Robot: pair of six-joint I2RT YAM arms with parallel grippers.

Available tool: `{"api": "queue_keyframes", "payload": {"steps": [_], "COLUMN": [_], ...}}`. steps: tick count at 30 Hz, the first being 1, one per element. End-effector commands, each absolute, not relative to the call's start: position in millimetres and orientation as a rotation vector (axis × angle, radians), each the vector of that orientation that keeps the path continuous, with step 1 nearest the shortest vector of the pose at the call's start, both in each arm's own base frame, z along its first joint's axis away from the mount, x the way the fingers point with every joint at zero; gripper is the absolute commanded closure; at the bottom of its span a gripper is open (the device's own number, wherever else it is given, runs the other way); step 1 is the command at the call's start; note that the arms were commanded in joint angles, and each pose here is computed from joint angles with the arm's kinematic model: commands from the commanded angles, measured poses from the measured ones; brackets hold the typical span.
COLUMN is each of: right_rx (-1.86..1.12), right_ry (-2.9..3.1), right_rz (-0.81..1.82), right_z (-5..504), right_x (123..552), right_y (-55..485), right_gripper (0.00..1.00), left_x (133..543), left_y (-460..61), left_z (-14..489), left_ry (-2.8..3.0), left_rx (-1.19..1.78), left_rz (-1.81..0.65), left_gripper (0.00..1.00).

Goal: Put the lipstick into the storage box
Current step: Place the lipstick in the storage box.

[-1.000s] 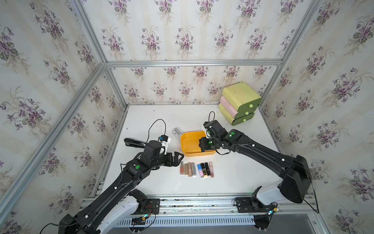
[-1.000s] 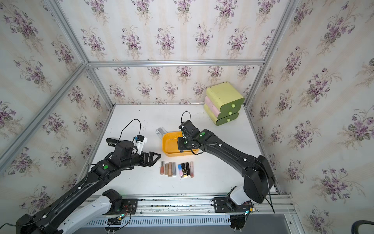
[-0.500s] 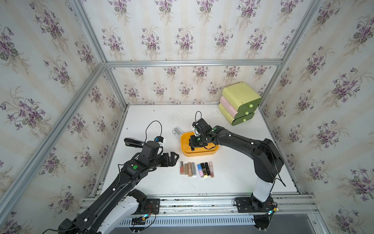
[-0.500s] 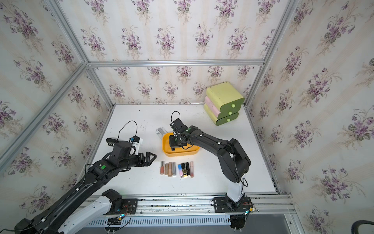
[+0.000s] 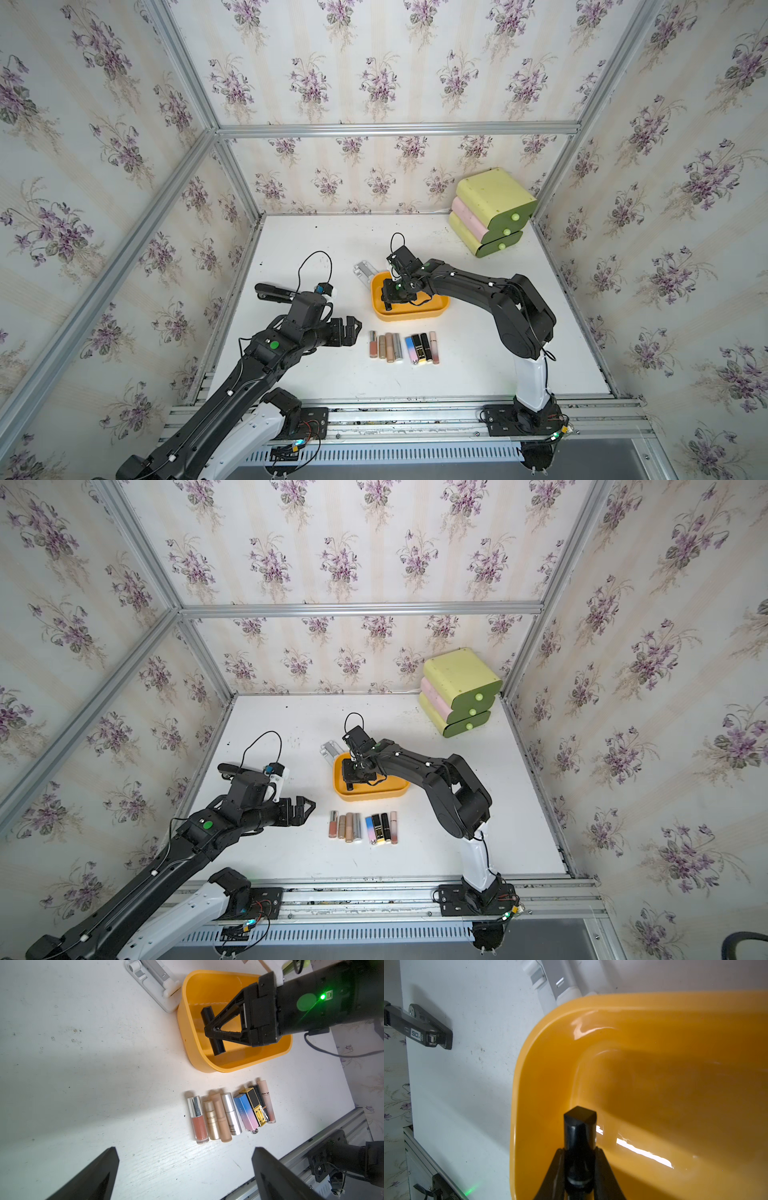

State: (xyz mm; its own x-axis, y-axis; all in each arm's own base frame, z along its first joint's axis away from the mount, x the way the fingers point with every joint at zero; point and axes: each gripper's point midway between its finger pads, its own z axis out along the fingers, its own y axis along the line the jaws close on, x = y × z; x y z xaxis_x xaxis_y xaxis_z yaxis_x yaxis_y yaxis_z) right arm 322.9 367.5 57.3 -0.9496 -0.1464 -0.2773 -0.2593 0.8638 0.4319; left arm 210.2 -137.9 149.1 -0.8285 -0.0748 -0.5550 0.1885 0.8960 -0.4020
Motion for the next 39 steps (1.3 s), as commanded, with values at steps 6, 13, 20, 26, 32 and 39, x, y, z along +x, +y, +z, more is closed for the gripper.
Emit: {"api": "queue_keyframes", "payload": {"steps": [6,13,20,26,32,39], "right_rx": [-0.259,-0.229,-0.219,-0.208,-0.202,-0.194], "right_ry": [2.793,2.803,2.818,2.829,2.835,2.837], "right_rz": [0.697,0.66,0.647,0.635,0.63,0.625], "right_z": [49.4,39.4,29.4,22.3,19.6,20.0], "right_x": [335.6,342.4,344.6,345.8,346.4,346.8], "right_y": [374.5,371.4,372.1,371.0,369.9,367.5], "right_gripper": [0.87,0.87,0.87,0.84,0.79,0.71], "left_x": [208.1,208.6,206.7,204.5,204.7,204.2], "left_y": [-136.6,-139.6,-139.8,-138.7,-138.5,-138.6], "left_z": [140.0,139.1,136.3,134.4,135.2,135.4], "left_ry": [2.499,2.51,2.521,2.522,2.518,2.516], "left_rx": [0.109,0.123,0.129,0.129,0.131,0.132], "left_rz": [-0.582,-0.592,-0.594,-0.594,-0.594,-0.597], "left_gripper": [0.0,0.0,0.0,0.0,0.0,0.0]}}
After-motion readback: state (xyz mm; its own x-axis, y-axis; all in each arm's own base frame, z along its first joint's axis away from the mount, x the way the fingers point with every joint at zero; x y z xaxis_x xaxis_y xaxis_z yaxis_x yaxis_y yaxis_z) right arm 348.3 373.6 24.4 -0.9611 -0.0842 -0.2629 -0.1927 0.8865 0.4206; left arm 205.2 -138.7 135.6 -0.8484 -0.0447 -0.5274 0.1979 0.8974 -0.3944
